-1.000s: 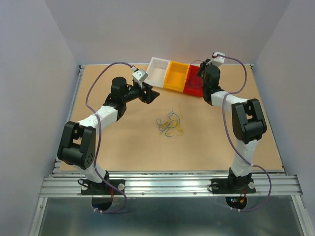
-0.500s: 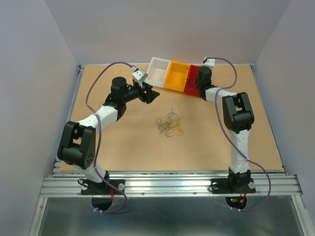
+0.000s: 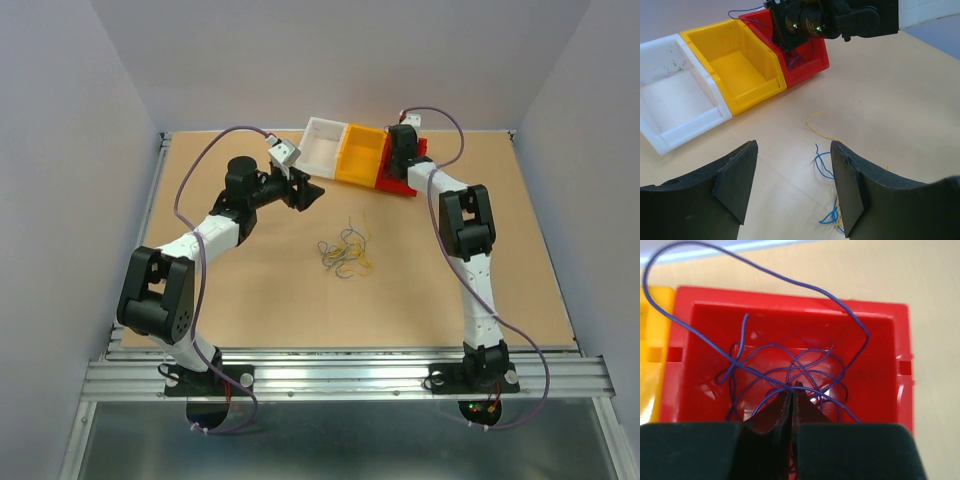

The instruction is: Untangle the cables

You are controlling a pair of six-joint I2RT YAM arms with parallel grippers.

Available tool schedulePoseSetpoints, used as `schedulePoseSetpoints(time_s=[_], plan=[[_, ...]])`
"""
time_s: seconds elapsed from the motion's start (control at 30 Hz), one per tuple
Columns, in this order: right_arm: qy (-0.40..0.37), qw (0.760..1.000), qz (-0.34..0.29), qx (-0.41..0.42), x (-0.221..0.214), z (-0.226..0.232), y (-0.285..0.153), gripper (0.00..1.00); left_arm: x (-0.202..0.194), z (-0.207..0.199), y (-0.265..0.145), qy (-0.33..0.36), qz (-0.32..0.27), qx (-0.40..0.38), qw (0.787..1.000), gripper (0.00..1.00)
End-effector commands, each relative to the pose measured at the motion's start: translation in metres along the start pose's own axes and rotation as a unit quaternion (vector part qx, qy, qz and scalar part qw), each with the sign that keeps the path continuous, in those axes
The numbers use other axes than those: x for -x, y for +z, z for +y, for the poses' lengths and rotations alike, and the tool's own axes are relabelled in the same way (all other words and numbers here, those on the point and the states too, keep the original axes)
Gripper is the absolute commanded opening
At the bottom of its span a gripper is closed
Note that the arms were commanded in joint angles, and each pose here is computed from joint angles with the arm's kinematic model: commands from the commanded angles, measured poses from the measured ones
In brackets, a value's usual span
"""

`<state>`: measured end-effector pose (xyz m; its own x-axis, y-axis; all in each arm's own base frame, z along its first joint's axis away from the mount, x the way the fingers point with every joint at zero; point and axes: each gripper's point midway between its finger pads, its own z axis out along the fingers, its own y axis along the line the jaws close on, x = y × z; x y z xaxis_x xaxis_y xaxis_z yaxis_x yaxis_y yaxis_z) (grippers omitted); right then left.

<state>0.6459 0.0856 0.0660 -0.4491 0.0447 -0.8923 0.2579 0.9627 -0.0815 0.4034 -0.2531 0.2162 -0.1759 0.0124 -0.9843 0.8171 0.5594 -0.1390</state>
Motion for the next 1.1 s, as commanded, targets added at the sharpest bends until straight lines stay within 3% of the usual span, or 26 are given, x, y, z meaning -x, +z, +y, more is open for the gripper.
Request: schedulePoseSetpoints(time_s=[0.0,0.27,0.3,0.47,0.73,0.9,1.0,1.07], plan=[[-0.030,0.997,0.069,0.011,-0.036,0.003,0.005,0.01,0.024,-0.007,-0.005,0.023,-0.032,-0.010,0.999,0.71],[-0.028,0.981,0.172,0.082,-0.074,0.017,-0.037,0.00,0.022,-0.007,-0.003,0.023,-0.030,-0.009,0.999,0.71],[-0.031,0.976,0.196,0.084,-0.095,0.013,-0.045,0.01,0.021,-0.007,-0.003,0.023,-0.029,-0.010,0.999,0.71],[-0.026,0.969,0.228,0.096,-0.117,0.008,-0.080,0.01,0.023,-0.009,-0.005,0.029,-0.031,-0.005,0.999,0.71],[-0.005,0.980,0.187,0.075,-0.096,-0.010,-0.109,0.01,0.021,-0.006,-0.003,0.031,-0.029,-0.001,0.999,0.72],[0.023,0.988,0.135,0.072,-0.050,-0.017,-0.128,0.16,0.020,-0.006,-0.002,0.031,-0.028,0.001,0.999,0.72],[0.026,0.989,0.124,0.073,-0.038,-0.017,-0.129,0.19,0.021,-0.006,-0.003,0.032,-0.028,0.002,0.999,0.72],[0.029,0.990,0.119,0.071,-0.034,-0.016,-0.128,0.28,0.021,-0.006,-0.004,0.033,-0.028,0.003,0.999,0.72]])
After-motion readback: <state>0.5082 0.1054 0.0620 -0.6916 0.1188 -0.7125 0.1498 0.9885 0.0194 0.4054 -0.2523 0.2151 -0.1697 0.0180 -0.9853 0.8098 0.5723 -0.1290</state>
